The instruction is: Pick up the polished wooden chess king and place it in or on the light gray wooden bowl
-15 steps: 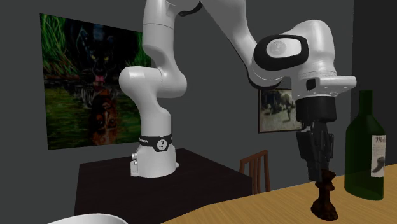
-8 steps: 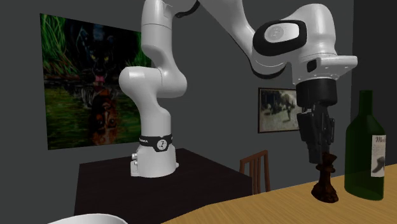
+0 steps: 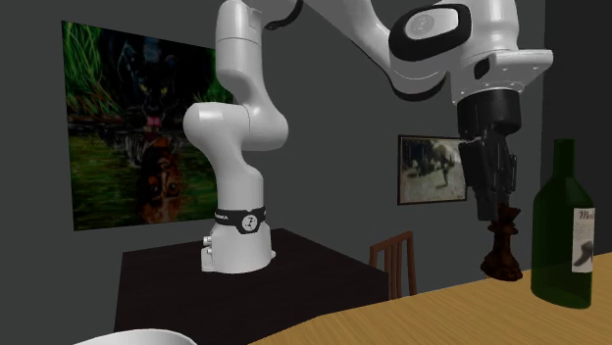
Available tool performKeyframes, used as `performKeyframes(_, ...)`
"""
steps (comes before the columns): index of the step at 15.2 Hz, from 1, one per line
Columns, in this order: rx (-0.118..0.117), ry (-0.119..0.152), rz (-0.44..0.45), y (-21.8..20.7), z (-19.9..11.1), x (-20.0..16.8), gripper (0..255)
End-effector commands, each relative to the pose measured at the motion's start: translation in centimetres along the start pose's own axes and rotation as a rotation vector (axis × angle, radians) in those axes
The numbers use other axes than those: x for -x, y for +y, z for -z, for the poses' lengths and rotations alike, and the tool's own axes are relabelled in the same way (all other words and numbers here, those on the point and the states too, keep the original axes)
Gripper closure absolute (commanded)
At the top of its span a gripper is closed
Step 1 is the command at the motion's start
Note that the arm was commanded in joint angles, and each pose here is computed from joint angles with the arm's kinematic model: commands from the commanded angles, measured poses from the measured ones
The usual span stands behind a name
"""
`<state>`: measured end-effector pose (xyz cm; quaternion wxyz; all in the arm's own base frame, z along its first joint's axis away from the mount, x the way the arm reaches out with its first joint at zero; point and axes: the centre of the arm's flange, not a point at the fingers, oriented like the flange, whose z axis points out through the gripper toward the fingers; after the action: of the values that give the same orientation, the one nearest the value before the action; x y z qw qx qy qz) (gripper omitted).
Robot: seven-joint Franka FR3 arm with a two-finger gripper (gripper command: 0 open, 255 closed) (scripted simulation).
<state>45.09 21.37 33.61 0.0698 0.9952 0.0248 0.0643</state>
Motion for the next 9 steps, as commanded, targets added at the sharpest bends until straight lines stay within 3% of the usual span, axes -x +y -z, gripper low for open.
performKeyframes(1,0.0,-0.001,0.0,0.1,1.1,0.0,255)
performKeyframes(5,0.0,-0.001,0.0,0.4,3.1,-0.3,255)
performKeyframes(9,0.0,-0.001,0.0,5.4,3.0,1.3,255)
